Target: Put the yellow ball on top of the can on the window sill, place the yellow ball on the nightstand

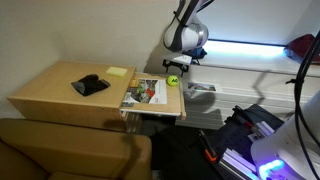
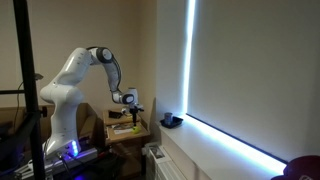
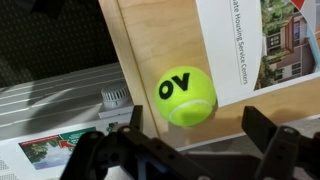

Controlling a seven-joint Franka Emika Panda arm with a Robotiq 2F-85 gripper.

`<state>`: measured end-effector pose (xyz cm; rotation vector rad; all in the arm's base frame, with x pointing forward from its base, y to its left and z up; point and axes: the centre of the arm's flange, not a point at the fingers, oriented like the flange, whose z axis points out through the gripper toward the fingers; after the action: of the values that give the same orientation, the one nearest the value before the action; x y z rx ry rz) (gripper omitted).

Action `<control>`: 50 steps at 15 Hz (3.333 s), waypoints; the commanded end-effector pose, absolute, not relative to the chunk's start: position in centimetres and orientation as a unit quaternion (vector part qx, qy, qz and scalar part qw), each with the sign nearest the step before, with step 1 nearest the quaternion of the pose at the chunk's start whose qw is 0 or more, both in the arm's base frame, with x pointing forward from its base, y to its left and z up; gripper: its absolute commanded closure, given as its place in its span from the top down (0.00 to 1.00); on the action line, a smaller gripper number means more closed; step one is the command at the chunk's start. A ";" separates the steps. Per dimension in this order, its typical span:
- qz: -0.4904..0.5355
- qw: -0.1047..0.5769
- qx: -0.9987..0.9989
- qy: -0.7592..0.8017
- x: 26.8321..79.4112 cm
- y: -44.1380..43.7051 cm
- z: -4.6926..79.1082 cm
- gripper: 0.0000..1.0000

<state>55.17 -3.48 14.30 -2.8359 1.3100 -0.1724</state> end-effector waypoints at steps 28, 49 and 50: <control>0.017 0.012 -0.890 0.455 58.0 -5.4 9.1 1.00; -0.017 0.021 -0.882 0.471 57.0 -7.8 16.2 0.43; -0.032 0.025 -0.878 0.476 56.8 -9.1 18.2 0.43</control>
<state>58.63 -6.32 12.10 -2.7564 1.4582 -0.0345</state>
